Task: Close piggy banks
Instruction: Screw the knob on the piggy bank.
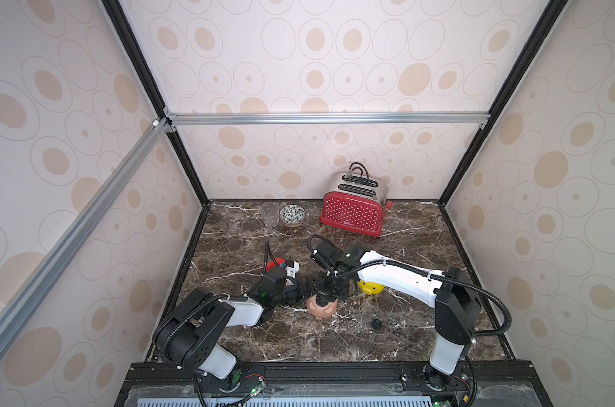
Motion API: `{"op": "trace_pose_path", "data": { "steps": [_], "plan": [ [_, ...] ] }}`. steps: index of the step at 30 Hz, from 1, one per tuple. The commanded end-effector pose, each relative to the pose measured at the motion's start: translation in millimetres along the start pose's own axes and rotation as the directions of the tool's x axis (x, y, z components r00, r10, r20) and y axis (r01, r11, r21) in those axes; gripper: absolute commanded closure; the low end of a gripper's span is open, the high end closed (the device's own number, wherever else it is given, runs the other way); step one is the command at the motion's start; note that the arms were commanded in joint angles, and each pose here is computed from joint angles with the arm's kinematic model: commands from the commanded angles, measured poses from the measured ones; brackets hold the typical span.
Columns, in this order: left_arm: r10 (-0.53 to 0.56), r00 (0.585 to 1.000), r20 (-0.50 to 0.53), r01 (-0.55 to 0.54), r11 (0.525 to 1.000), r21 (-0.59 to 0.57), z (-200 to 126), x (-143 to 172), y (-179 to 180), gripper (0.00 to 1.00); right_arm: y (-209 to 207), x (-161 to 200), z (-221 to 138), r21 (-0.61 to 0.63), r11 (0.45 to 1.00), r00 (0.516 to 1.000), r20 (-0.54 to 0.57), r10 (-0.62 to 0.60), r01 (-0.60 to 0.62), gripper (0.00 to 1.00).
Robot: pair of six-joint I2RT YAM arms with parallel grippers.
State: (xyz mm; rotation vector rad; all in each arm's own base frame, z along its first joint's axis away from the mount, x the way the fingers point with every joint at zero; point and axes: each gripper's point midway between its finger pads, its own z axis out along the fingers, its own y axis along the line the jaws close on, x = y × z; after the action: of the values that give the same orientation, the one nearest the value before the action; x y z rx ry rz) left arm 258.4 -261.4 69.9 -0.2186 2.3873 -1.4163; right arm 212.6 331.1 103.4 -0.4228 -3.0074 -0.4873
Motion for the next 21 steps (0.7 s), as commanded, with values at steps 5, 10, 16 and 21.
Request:
{"op": "trace_pose_path", "data": {
  "steps": [5, 10, 16, 21],
  "plan": [
    [-0.039, 0.999, -0.031, 0.037, 0.998, -0.054, -1, 15, 16, 0.03, -54, -13, 35, 0.192, 0.972, 0.990, 0.028, 0.136, -0.139, 1.00],
    [-0.036, 0.999, -0.028, 0.035, 0.998, -0.054, -2, 15, 16, 0.03, -53, -13, 36, 0.171, 0.974, 0.988, 0.026, 0.149, -0.152, 1.00],
    [-0.026, 0.999, -0.024, 0.025, 0.998, -0.049, -3, 12, 10, 0.01, -53, -14, 30, 0.169, 0.976, 0.991, 0.031, 0.133, -0.136, 1.00],
    [-0.004, 0.999, -0.034, 0.001, 0.998, -0.065, -6, 10, 5, 0.01, -50, -13, 27, 0.161, 0.983, 0.996, 0.013, 0.086, -0.087, 1.00]
  ]
}}
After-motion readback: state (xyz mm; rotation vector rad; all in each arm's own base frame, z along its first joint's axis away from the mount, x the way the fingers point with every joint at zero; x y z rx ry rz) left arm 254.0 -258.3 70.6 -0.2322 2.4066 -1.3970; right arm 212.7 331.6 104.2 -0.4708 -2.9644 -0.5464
